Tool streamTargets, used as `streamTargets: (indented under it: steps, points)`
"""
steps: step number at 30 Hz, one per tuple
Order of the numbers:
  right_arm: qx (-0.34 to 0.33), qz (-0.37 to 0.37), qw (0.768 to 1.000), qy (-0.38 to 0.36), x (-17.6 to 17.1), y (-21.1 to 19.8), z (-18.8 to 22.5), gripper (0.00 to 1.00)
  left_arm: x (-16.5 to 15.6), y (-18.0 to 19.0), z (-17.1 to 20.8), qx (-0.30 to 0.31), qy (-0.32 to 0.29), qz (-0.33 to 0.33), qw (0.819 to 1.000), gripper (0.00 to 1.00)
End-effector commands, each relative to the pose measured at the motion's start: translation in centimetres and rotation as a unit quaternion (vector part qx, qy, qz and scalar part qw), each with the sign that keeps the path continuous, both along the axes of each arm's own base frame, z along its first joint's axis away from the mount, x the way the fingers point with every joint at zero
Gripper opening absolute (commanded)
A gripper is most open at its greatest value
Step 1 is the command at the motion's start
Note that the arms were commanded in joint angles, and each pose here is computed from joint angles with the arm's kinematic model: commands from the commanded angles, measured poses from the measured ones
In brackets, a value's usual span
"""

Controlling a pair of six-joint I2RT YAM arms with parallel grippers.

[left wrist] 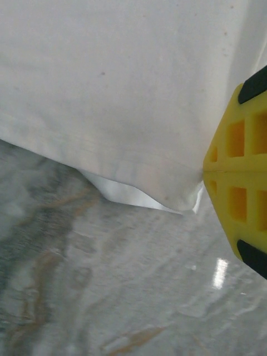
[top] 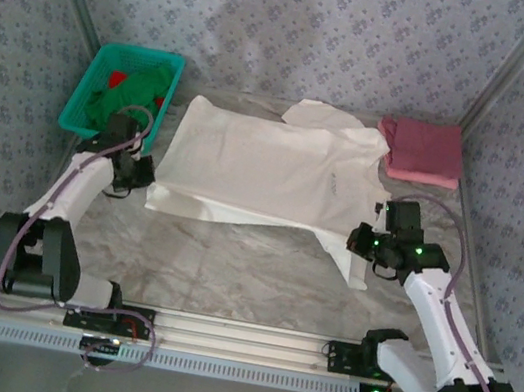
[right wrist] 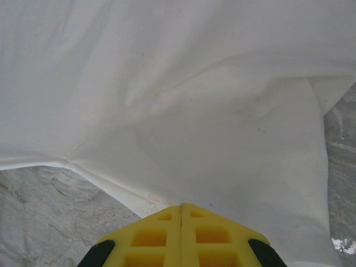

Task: Fold and stack the t-shirts

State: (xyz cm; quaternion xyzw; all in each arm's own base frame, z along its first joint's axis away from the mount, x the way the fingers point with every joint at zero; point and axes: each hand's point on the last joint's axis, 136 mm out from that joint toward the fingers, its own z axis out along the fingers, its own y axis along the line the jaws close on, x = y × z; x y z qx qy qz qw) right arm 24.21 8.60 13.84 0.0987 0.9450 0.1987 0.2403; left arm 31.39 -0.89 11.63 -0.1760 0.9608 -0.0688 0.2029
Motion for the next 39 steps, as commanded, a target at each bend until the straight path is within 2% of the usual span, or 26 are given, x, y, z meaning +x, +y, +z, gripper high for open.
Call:
streamTargets:
  steps: [1,4,9,11,13,14,15,16,18,20,22,28,35,39]
  points:
    - [0.004,0.024,0.999,0.027,-1.8,0.4,0.0,0.0,-2.7,0.1,-1.0,-0.02,0.036,0.019,0.999,0.0]
    - [0.018,0.044,0.998,0.042,-3.1,1.5,-0.8,0.0,-4.4,-0.3,-2.7,-0.034,0.066,0.025,0.997,0.0]
    - [0.009,0.03,0.996,0.079,-4.7,1.3,-2.3,0.02,-6.6,-1.3,-5.2,-0.071,0.102,0.039,0.991,0.0]
    - [0.008,0.031,0.997,0.069,-4.7,1.2,-1.4,0.13,-6.8,-1.3,-4.8,-0.071,0.097,0.039,0.992,0.0]
    - [0.012,0.026,0.998,0.057,-4.7,1.2,0.0,0.3,-6.4,-0.7,-3.6,-0.057,0.078,0.045,0.994,0.0]
    - [0.012,0.02,0.999,0.048,-4.5,1.0,0.8,0.35,-5.9,-0.3,-2.8,-0.048,0.061,0.049,0.996,0.14]
    - [0.009,0.013,0.999,0.04,-4.4,0.7,1.5,0.36,-5.4,-0.1,-2.0,-0.043,0.04,0.048,0.997,0.36]
    - [0.006,0.001,0.999,0.034,-4.1,0.2,2.1,0.37,-5.1,0.1,-1.7,-0.043,0.027,0.053,0.997,0.44]
    - [-0.003,-0.044,0.998,0.043,-3.9,-1.5,2.1,0.39,-4.6,0.4,-1.2,-0.052,0.001,0.068,0.996,0.45]
    - [0.004,-0.087,0.994,0.062,-3.9,-3.0,1.2,0.4,-4.6,0.8,-1.5,-0.06,-0.014,0.088,0.994,0.54]
    - [0.014,-0.141,0.985,0.099,-4.4,-4.8,-0.6,0.4,-4.9,0.5,-2.6,-0.086,-0.01,0.1,0.991,0.55]
    - [0.102,-0.249,0.946,0.179,-5.8,-7.1,-5.6,0.43,-5.7,-0.8,-6.5,-0.141,0.043,0.116,0.982,0.58]
    - [0.108,-0.291,0.929,0.202,-6.6,-8.2,-7.6,0.51,-4.7,-1.4,-8.7,-0.163,0.055,0.111,0.979,0.59]
    - [0.133,-0.319,0.914,0.211,-6.7,-7.8,-9.4,0.52,-4.2,-1.5,-9.6,-0.165,0.06,0.105,0.979,0.51]
